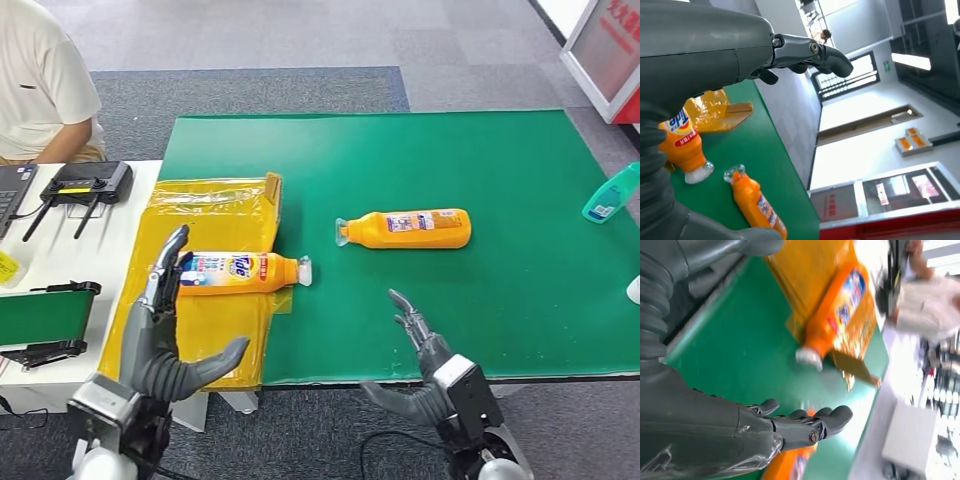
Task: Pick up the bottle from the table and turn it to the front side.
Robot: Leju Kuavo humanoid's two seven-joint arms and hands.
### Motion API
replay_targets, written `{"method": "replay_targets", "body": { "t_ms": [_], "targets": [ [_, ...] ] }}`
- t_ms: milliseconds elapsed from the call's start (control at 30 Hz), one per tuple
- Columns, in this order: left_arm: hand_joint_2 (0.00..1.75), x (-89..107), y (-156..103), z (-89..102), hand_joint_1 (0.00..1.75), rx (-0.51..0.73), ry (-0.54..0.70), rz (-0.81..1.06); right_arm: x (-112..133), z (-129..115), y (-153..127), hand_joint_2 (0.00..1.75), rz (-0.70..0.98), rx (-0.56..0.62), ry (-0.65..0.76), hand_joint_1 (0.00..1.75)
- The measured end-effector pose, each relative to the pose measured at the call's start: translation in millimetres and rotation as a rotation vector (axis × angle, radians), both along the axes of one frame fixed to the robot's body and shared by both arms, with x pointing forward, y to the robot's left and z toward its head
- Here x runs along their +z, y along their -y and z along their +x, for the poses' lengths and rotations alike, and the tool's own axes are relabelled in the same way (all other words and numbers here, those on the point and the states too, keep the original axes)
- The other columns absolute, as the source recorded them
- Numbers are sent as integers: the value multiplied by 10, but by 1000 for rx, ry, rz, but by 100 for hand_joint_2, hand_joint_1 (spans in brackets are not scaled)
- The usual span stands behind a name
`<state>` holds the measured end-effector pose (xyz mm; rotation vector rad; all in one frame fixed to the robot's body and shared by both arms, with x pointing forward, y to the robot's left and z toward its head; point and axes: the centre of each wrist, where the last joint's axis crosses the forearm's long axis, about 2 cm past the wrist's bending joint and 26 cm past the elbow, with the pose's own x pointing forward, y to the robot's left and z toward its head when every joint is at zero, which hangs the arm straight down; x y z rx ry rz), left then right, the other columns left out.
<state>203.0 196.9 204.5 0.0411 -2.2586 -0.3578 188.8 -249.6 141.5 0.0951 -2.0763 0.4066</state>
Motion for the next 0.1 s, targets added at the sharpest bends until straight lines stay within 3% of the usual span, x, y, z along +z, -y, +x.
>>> {"method": "replay_targets", "body": {
  "t_ms": [100],
  "targets": [
    [175, -18, -52, -104, 0, 28, 16, -20, 108, 14, 17, 175, -37, -97, 60, 0]
  ]
}}
